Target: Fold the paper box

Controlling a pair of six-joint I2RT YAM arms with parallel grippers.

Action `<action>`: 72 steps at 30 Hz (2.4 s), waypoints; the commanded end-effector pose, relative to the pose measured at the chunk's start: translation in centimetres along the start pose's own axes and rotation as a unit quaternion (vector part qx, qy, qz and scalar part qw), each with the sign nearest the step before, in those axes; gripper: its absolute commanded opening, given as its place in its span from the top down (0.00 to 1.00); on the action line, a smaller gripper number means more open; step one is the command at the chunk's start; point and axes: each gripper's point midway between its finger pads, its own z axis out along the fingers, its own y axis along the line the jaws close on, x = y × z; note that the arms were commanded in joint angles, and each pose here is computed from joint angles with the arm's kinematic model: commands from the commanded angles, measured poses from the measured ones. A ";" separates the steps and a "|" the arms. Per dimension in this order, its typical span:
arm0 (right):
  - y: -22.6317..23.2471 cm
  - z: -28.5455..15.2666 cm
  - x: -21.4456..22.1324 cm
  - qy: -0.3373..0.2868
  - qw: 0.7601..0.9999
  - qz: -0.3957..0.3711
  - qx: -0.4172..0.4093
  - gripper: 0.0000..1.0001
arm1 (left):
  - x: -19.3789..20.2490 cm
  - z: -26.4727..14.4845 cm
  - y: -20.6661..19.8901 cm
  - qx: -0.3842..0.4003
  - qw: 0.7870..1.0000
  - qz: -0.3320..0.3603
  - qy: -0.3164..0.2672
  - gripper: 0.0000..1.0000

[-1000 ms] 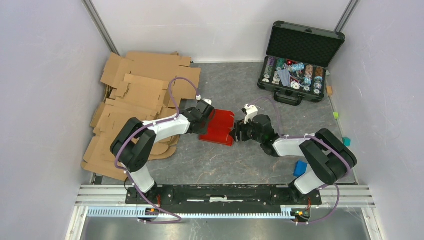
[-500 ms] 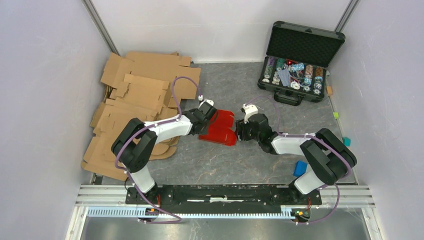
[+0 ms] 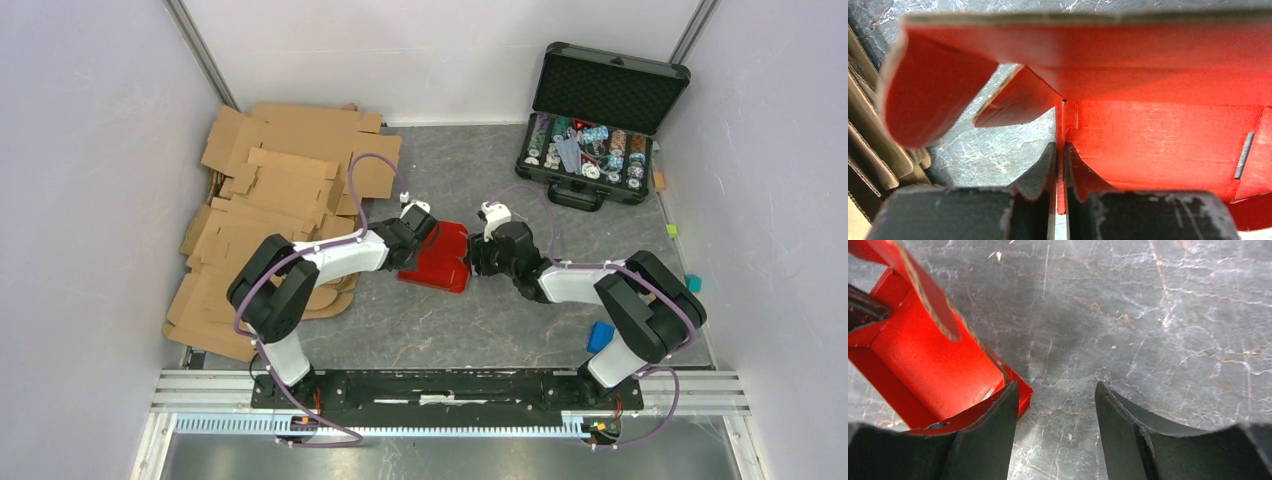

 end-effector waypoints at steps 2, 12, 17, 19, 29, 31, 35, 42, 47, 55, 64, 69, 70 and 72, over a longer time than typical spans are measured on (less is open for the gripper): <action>2.1 -0.7 -0.5 -0.030 0.997 0.015 -0.062 0.38 | -1.0 0.0 -0.2 -0.002 1.000 0.016 -0.007 0.91; 4.2 -1.2 -0.5 -0.043 0.994 0.017 -0.101 0.39 | -1.0 -0.1 -0.5 0.006 1.000 0.013 -0.005 0.92; 4.8 -1.2 -0.6 -0.045 0.993 0.017 -0.112 0.39 | -1.0 -0.1 -0.7 0.012 1.000 0.012 -0.006 0.92; 5.1 -1.3 -0.9 -0.052 0.991 0.019 -0.122 0.39 | -1.0 -0.2 -0.8 0.014 1.000 0.011 -0.006 0.92; 7.5 -2.9 -1.8 -0.075 0.978 0.044 -0.191 0.38 | -0.9 -0.2 -1.2 0.025 1.000 0.007 -0.003 0.92; 7.5 -3.1 -2.0 -0.081 0.977 0.044 -0.191 0.38 | -0.9 -0.2 -1.3 0.027 1.000 0.006 -0.003 0.92; 6.5 -3.2 -2.1 -0.084 0.982 0.044 -0.164 0.35 | -0.9 -0.2 -1.3 0.026 1.000 0.006 -0.003 0.92; 2.9 -3.3 -1.0 -0.076 0.993 0.056 -0.075 0.30 | -1.0 -0.4 -1.1 0.025 1.000 0.004 -0.006 0.91; 1.5 -3.8 0.4 -0.063 0.993 0.069 -0.066 0.32 | -1.1 -0.5 -1.1 0.025 1.000 0.003 -0.008 0.91; 5.3 -5.2 1.5 -0.052 0.969 0.156 -0.184 0.31 | -1.1 -0.5 -1.3 0.030 1.000 0.001 -0.007 0.91; 7.1 -4.7 0.4 -0.055 0.949 0.203 -0.233 0.33 | -0.9 -0.6 -1.6 0.038 0.999 0.001 -0.004 0.91; 7.9 -4.4 -0.7 -0.065 0.941 0.213 -0.255 0.33 | -0.9 -0.5 -1.6 0.038 0.999 0.002 -0.004 0.91; 7.9 -4.4 -0.9 -0.068 0.941 0.213 -0.254 0.33 | -0.9 -0.5 -1.6 0.038 0.999 0.002 -0.003 0.91; 7.9 -4.4 -1.2 -0.071 0.942 0.209 -0.254 0.33 | -0.9 -0.5 -1.6 0.039 0.999 0.001 -0.004 0.91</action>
